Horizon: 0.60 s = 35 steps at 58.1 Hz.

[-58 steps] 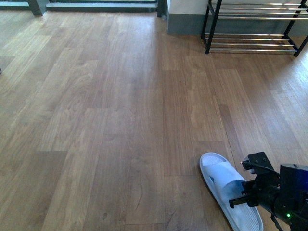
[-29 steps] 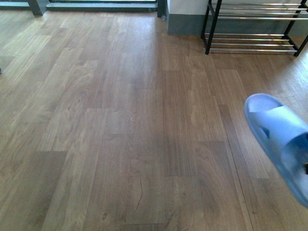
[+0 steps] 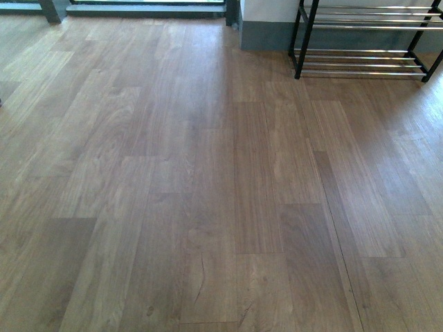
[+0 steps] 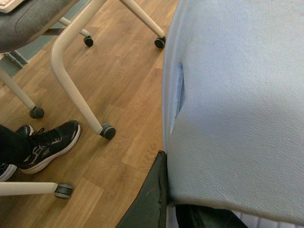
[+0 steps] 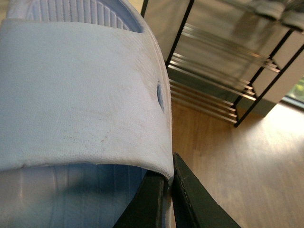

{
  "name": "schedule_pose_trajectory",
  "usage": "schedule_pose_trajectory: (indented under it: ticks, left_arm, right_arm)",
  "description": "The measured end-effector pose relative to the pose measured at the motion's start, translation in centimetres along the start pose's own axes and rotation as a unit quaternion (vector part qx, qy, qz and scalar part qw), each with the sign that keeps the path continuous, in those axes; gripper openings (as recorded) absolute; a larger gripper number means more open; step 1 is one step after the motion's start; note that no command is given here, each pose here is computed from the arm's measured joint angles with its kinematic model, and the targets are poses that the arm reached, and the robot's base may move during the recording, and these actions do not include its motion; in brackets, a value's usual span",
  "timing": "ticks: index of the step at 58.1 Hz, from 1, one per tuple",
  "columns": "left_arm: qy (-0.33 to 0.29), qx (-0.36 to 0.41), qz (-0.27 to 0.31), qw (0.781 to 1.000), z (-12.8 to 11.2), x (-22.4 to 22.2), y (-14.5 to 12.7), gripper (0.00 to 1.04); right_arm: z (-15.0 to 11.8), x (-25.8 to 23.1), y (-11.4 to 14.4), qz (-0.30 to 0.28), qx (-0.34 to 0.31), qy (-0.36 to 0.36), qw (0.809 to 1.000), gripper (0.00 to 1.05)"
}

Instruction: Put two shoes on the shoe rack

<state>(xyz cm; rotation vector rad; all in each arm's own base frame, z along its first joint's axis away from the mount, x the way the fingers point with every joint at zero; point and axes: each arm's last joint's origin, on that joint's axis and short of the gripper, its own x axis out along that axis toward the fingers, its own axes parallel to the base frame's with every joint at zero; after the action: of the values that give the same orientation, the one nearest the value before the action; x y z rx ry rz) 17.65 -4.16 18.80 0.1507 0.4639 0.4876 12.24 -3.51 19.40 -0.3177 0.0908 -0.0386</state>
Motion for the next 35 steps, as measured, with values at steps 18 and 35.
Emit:
schedule_pose_trajectory:
  ticks: [18,35]
  left_arm:
    - [0.0,0.0,0.0,1.0,0.0,0.0,0.0,0.02]
    - [0.0,0.0,0.002,1.0,0.0,0.0,0.0,0.02]
  right_arm:
    - [-0.3,-1.9,1.5,-0.01,0.019,-0.038,0.999,0.02]
    - [-0.3,-1.9,1.5,-0.009,0.022,-0.039,0.999,0.02]
